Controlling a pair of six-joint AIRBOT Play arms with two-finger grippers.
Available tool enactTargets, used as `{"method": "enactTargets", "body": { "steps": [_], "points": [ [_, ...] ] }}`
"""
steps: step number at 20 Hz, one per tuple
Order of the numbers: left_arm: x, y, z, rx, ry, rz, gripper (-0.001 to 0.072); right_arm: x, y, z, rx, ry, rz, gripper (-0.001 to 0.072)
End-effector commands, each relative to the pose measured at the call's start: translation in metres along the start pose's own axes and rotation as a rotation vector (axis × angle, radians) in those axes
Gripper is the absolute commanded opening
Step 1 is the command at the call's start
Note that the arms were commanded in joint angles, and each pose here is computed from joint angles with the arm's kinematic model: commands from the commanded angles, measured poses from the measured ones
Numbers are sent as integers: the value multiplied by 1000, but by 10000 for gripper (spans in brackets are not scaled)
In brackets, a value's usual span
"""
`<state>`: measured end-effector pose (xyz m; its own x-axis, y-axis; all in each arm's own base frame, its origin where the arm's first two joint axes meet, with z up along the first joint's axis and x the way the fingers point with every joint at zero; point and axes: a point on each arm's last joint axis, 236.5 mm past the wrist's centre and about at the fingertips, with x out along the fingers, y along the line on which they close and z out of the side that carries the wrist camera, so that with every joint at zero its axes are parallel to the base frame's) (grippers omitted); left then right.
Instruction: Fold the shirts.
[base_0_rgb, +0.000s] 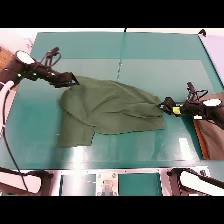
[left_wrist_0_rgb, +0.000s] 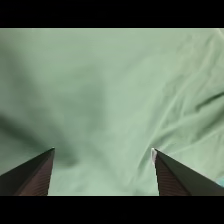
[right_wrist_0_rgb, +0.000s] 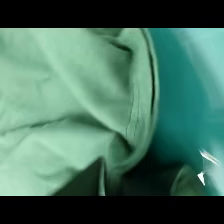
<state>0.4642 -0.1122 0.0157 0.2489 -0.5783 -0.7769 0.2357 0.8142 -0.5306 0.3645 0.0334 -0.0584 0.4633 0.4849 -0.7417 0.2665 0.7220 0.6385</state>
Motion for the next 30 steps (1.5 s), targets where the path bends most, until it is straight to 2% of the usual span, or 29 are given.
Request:
{"method": "enactTargets", "body": {
  "steps": [1, 6, 10, 13, 18, 20, 23, 24, 25, 26, 27, 30],
  "points": [
    [-46, 23, -14, -117, 89, -44, 676, -11, -6, 24, -12, 14, 10, 346],
    [-83, 60, -73, -317, 207, -91, 675, -55, -41, 10, 35, 113, -10, 360],
    [-46, 82, -143, -400, 320, -78, 675, -60, -77, -16, 99, 150, -70, 352],
    [-16, 98, -165, -424, 301, -57, 675, -52, -85, -38, 134, 190, -73, 374],
    [17, 94, -184, -368, 312, -39, 674, -41, -95, -60, 179, 211, -87, 374],
    [32, 87, -181, -306, 307, -16, 627, -39, -95, -63, 187, 214, -83, 374],
    [50, 77, -166, -241, 263, 7, 624, -39, -94, -62, 189, 213, -80, 373],
    [55, 75, -164, -212, 258, 13, 475, -39, -94, -62, 189, 212, -79, 373],
    [57, 73, -163, -184, 258, 13, 247, -39, -94, -62, 189, 213, -79, 373],
    [57, 71, -163, -173, 262, 8, 95, -39, -94, -63, 190, 216, -77, 373],
    [55, 70, -164, -169, 272, 5, 24, -39, -93, -64, 190, 218, -76, 373],
    [46, 67, -178, -136, 356, 0, 25, -35, -90, -71, 183, 242, -74, 374]
  ]
}}
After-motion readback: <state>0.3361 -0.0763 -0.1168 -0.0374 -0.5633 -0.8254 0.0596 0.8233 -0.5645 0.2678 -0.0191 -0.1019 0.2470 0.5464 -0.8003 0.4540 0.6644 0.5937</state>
